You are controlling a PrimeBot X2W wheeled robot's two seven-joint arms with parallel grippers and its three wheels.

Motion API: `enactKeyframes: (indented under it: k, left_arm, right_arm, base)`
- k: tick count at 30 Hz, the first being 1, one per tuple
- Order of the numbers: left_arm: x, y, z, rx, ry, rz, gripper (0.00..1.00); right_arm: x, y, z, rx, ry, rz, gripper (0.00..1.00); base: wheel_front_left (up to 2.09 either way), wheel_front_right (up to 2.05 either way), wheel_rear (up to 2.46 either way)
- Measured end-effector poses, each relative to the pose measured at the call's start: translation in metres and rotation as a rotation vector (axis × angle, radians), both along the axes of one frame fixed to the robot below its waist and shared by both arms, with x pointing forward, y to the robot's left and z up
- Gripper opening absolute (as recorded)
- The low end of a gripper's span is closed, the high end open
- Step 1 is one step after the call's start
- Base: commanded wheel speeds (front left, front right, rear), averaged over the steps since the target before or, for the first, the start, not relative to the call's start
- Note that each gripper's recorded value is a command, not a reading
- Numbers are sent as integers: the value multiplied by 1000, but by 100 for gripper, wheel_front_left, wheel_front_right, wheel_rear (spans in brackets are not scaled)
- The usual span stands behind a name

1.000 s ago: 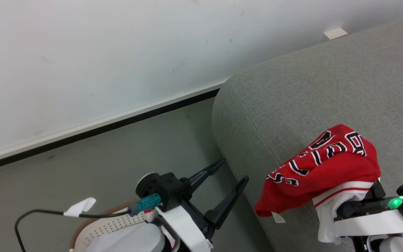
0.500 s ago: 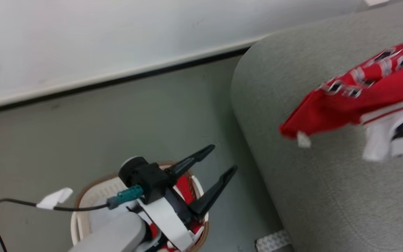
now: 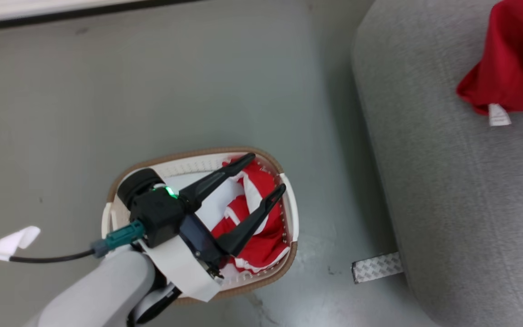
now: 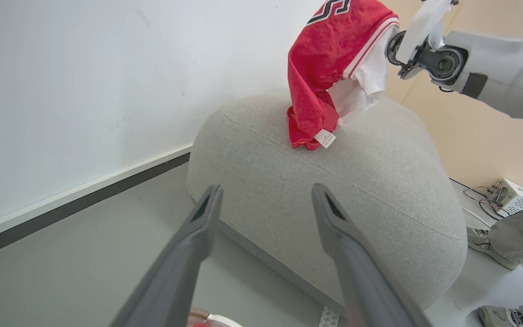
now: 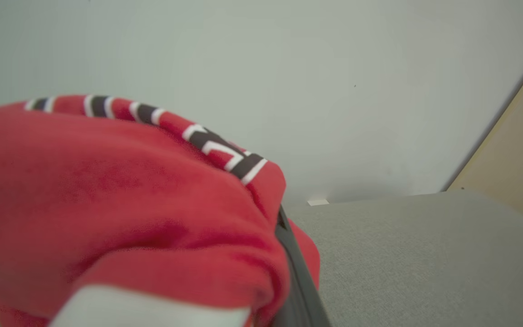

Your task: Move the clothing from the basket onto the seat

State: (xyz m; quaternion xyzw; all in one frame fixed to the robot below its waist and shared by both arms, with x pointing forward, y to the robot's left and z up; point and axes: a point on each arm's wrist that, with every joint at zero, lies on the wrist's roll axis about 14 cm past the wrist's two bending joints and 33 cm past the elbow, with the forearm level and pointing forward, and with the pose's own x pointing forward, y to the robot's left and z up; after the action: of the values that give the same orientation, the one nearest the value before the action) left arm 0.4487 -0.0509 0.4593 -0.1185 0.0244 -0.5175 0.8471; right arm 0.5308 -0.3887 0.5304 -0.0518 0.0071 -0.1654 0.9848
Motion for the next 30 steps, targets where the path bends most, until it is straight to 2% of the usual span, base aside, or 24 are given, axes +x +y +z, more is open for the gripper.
enactKeyframes:
  k: [8, 13, 15, 18, 19, 21, 30]
  left_arm:
    - [12, 22, -33, 27, 67, 51, 100]
    - [15, 31, -40, 44, 78, 78, 100]
    - [16, 33, -38, 44, 72, 86, 100]
    - [17, 34, -33, 45, 61, 94, 100]
    - [17, 34, -31, 44, 56, 97, 100]
    - [17, 34, -26, 45, 48, 100, 100]
    - [3, 26, 1, 36, 23, 114, 100]
  right_arm:
    - [-4, -40, -79, -88, 337, -128, 0]
    - [-22, -46, -123, -61, 540, -183, 0]
    - [-29, -44, -132, -50, 587, -191, 5]
    - [-30, -41, -129, -44, 593, -193, 23]
    - [-30, -40, -127, -46, 588, -190, 35]
    - [-29, -35, -122, -49, 588, -177, 100]
    - [-66, -20, -118, -11, 744, -135, 100]
  base:
    - [0, 0, 0]
    - [0, 0, 0]
    - [0, 0, 0]
    - [0, 0, 0]
    - [0, 0, 0]
    - [0, 0, 0]
    - [0, 0, 0]
